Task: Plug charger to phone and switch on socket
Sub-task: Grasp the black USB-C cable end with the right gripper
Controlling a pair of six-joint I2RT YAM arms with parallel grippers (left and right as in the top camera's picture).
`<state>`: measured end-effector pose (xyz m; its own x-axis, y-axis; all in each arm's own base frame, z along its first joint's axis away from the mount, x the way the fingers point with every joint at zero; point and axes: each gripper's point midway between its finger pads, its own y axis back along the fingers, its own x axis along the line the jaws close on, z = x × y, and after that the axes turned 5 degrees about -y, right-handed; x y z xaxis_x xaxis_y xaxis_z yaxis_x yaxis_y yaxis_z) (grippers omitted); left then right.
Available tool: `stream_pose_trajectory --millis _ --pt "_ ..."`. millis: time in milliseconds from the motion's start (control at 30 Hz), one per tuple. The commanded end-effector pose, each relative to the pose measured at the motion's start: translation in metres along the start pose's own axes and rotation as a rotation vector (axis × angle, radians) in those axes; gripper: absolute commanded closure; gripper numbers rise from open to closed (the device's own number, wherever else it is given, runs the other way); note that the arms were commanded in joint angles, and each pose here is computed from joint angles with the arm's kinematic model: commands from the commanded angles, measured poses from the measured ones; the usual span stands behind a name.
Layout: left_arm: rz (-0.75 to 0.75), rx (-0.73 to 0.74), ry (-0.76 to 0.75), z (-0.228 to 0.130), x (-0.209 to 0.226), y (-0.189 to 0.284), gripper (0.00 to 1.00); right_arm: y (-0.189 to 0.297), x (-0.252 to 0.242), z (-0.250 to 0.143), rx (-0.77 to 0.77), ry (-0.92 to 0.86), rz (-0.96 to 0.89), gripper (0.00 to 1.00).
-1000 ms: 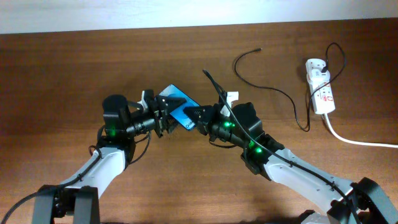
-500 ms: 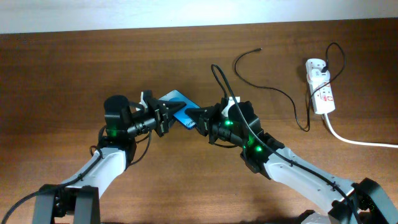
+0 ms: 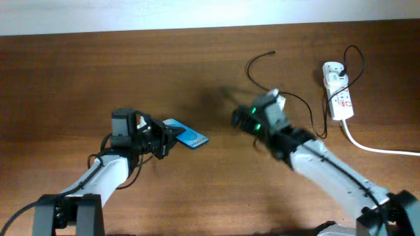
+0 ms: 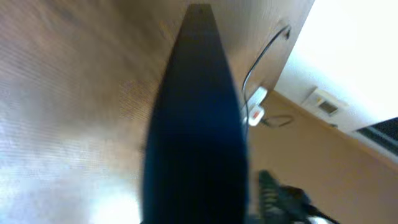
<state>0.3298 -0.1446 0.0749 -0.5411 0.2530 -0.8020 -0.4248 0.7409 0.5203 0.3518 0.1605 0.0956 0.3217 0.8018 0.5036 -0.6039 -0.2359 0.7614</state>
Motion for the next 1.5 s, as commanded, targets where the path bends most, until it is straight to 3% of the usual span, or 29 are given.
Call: stream_pose_trajectory --millis 0,133,200,300,367,433,633,700,967,1033,1067,1233,1333,1433,1467 --pt "-0.031 -0.046 -0.039 0.019 -0.007 0.011 1.0 0.062 0.011 0.099 -0.159 0.04 -0.157 0.02" --pt "-0.06 -0.063 -0.065 0.026 -0.024 0.015 1.0 0.109 0.041 0.156 -0.205 0.097 -0.112 0.02" --pt "-0.083 -0.073 -0.092 0.029 -0.04 0.017 1.0 0.099 0.046 0.181 -0.322 0.133 -0.116 0.01" --pt "-0.092 -0.076 -0.102 0.031 -0.047 0.018 1.0 0.034 0.044 0.179 -0.227 0.139 -0.159 0.01" --pt "-0.091 -0.076 -0.102 0.031 -0.046 0.018 1.0 0.0 0.036 0.191 -0.184 0.074 -0.241 0.12" --pt "-0.091 -0.076 -0.101 0.031 -0.046 0.018 1.0 -0.034 0.032 0.204 -0.153 0.016 -0.284 0.15" --pt "-0.091 -0.076 -0.106 0.031 -0.046 0.018 1.0 -0.133 0.015 0.211 -0.173 -0.135 -0.296 0.24" --pt "-0.09 -0.076 -0.117 0.03 -0.046 0.018 1.0 -0.155 0.006 0.216 -0.208 -0.144 -0.295 0.29" --pt "-0.071 -0.108 -0.107 0.036 -0.042 0.018 1.0 -0.206 -0.033 0.214 -0.299 -0.19 -0.363 0.29" --pt "-0.05 -0.104 -0.086 0.035 -0.037 0.018 1.0 -0.214 -0.036 0.211 -0.296 -0.186 -0.362 0.41" --pt "-0.038 -0.102 -0.073 0.034 -0.033 0.017 1.0 -0.221 -0.04 0.206 -0.286 -0.177 -0.37 0.55" --pt "-0.022 -0.097 -0.055 0.033 -0.029 0.017 1.0 -0.233 -0.051 0.162 -0.143 -0.018 -0.457 0.8" --pt "-0.022 -0.095 -0.055 0.033 -0.029 0.017 1.0 -0.215 -0.058 0.13 0.027 0.117 -0.536 0.92" --pt "-0.023 -0.093 -0.055 0.032 -0.029 0.017 1.0 -0.175 -0.073 0.064 0.387 0.083 -0.602 0.96" --pt "-0.023 -0.093 -0.055 0.032 -0.029 0.017 1.0 -0.153 -0.079 0.028 0.57 0.049 -0.634 0.95"
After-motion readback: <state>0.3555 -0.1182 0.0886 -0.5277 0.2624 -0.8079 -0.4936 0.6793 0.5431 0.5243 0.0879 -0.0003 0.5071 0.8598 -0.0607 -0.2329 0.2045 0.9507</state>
